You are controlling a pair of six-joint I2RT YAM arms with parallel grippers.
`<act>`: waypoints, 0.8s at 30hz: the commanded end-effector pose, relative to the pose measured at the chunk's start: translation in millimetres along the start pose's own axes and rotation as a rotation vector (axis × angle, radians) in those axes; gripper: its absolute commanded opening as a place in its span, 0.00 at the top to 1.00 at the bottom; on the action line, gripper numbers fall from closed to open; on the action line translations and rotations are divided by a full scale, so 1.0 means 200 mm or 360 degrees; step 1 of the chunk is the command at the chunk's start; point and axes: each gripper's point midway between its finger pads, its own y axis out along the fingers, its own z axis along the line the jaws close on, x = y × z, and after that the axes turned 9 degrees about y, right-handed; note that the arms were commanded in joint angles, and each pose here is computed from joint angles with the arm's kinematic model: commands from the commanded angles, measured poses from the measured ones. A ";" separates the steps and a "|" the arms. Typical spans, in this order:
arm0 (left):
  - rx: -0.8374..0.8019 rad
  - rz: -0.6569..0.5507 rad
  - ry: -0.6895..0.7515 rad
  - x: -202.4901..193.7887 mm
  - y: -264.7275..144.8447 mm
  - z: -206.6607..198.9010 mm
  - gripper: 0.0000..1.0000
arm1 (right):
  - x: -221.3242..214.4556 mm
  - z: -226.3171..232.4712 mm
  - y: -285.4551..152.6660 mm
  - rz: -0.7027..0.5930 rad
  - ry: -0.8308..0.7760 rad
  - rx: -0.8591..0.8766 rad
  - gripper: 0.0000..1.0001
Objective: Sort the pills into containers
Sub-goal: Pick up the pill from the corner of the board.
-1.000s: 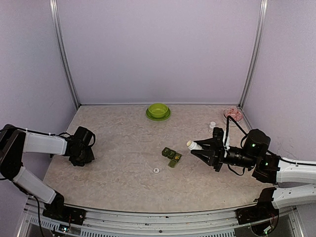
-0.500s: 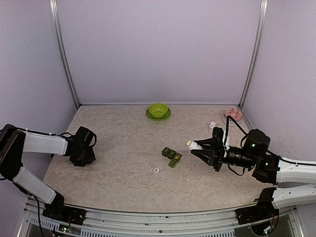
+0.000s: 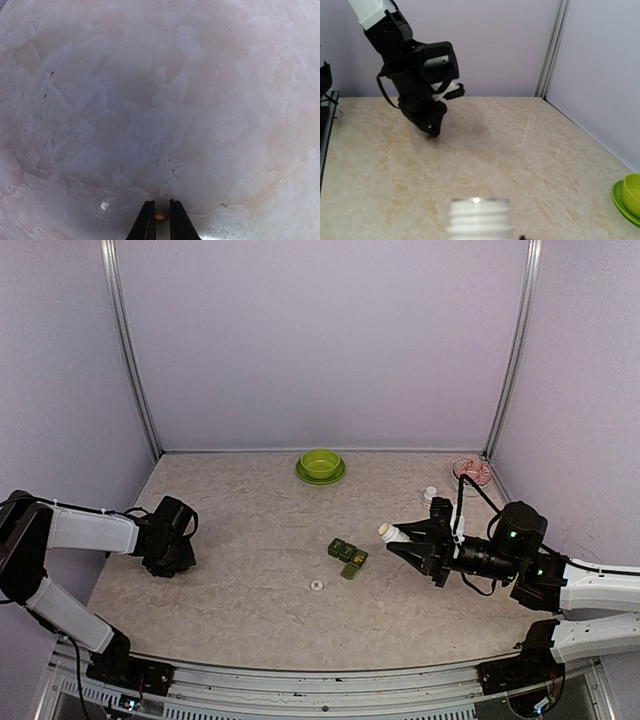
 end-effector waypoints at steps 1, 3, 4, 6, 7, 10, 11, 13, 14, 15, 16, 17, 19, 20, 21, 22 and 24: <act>-0.0026 0.0122 0.0051 -0.09 0.02 -0.02 0.91 | 0.06 0.01 0.01 -0.0029 -0.0017 0.0002 0.81; -0.0020 0.0121 0.0053 -0.10 0.02 -0.01 0.92 | 0.05 0.01 0.01 -0.0026 -0.0015 0.0000 0.82; -0.0017 0.0119 0.0055 -0.10 0.02 -0.01 0.92 | 0.05 0.01 0.01 -0.0027 -0.0017 0.0002 0.82; -0.0014 0.0123 0.0057 -0.10 0.02 -0.01 0.93 | 0.05 0.01 0.01 -0.0027 -0.0016 -0.0001 0.82; -0.0012 0.0126 0.0060 -0.10 0.02 -0.01 0.93 | 0.05 0.01 0.01 -0.0025 -0.0014 0.0002 0.82; -0.0014 0.0128 0.0060 -0.10 0.03 -0.01 0.96 | 0.05 0.00 0.01 -0.0023 -0.0015 -0.0003 0.82; -0.0014 0.0128 0.0062 -0.10 0.03 -0.01 0.96 | 0.05 0.01 0.01 -0.0023 -0.0015 -0.0002 0.82; -0.0017 0.0124 0.0061 -0.10 0.03 -0.01 0.97 | 0.05 0.00 0.01 -0.0023 -0.0015 -0.0003 0.82; -0.0016 0.0124 0.0062 -0.10 0.03 -0.01 0.97 | 0.05 0.01 0.01 -0.0026 -0.0015 -0.0003 0.82; -0.0018 0.0123 0.0060 -0.10 0.02 -0.01 0.98 | 0.05 0.01 0.01 -0.0024 -0.0016 -0.0002 0.82; -0.0019 0.0121 0.0062 -0.10 0.02 -0.01 0.98 | 0.05 0.00 0.01 -0.0024 -0.0015 -0.0003 0.81; -0.0023 0.0117 0.0064 -0.10 0.02 -0.01 0.99 | 0.05 0.00 0.01 -0.0023 -0.0013 -0.0002 0.82; -0.0025 0.0111 0.0070 -0.09 0.01 -0.02 0.99 | 0.05 0.00 0.01 -0.0023 -0.0015 -0.0004 0.82; -0.0031 0.0104 0.0074 -0.09 0.01 -0.02 0.99 | 0.05 0.00 0.01 -0.0024 -0.0014 -0.0006 0.82; -0.0037 0.0096 0.0077 -0.08 0.00 -0.03 0.99 | 0.05 0.00 0.01 -0.0023 -0.0014 -0.0006 0.82; -0.0047 0.0081 0.0082 -0.06 -0.01 -0.04 0.99 | 0.05 0.00 0.01 -0.0024 -0.0015 -0.0005 0.82; -0.0069 0.0046 0.0088 -0.03 -0.04 -0.06 0.99 | 0.05 0.00 0.01 -0.0025 -0.0014 -0.0008 0.82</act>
